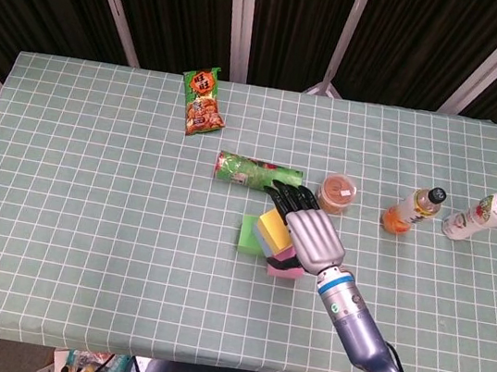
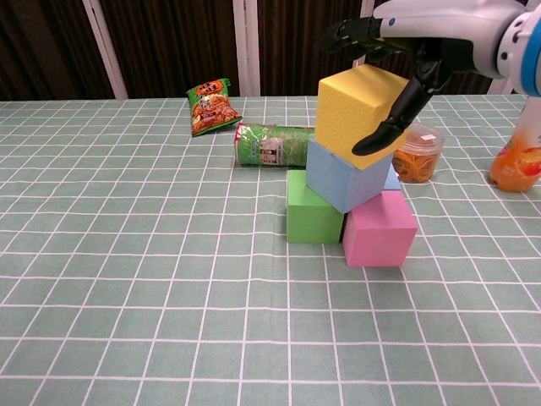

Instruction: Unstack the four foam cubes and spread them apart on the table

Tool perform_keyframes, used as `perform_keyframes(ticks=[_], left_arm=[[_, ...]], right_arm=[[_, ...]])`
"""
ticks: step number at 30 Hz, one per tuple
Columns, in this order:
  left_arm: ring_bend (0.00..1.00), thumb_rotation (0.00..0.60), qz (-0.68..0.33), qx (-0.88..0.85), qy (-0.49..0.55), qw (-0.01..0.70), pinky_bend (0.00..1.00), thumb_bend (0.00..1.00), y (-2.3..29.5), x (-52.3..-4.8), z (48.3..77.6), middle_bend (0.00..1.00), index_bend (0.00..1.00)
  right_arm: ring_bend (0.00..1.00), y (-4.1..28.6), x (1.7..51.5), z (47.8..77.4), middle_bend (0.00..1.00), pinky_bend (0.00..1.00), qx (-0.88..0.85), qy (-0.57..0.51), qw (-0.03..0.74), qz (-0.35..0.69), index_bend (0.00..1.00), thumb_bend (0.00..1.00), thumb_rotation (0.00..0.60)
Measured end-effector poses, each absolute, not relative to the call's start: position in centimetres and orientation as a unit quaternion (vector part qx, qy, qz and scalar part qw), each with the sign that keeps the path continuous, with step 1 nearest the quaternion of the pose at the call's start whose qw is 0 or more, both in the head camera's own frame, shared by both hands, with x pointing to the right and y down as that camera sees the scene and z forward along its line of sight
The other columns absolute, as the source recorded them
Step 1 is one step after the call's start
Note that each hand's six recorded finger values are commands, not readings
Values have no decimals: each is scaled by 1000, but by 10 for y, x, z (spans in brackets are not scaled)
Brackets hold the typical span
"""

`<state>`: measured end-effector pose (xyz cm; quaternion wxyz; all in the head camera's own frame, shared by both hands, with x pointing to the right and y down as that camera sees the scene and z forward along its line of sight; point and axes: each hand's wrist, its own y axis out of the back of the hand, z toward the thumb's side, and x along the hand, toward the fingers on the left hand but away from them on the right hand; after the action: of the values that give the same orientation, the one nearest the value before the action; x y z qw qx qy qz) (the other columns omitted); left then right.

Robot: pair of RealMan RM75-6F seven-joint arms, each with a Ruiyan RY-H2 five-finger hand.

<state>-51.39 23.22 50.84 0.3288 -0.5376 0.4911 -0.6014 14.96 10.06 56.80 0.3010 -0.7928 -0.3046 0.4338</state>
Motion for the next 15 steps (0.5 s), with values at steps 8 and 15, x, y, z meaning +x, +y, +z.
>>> perform_keyframes(ticks=[8,15], left_arm=[[0,600,-603,-537,489,331,0,145,233,-513,508,0,158],[0,600,-603,-536,490,332,0,144,234,-512,507,0,158]], right_arm=[[41,91,157,570,3,0,-780,-270,327,461,18,40,600],[103,88,157,567,59,0,-780,-271,335,455,76,39,600]])
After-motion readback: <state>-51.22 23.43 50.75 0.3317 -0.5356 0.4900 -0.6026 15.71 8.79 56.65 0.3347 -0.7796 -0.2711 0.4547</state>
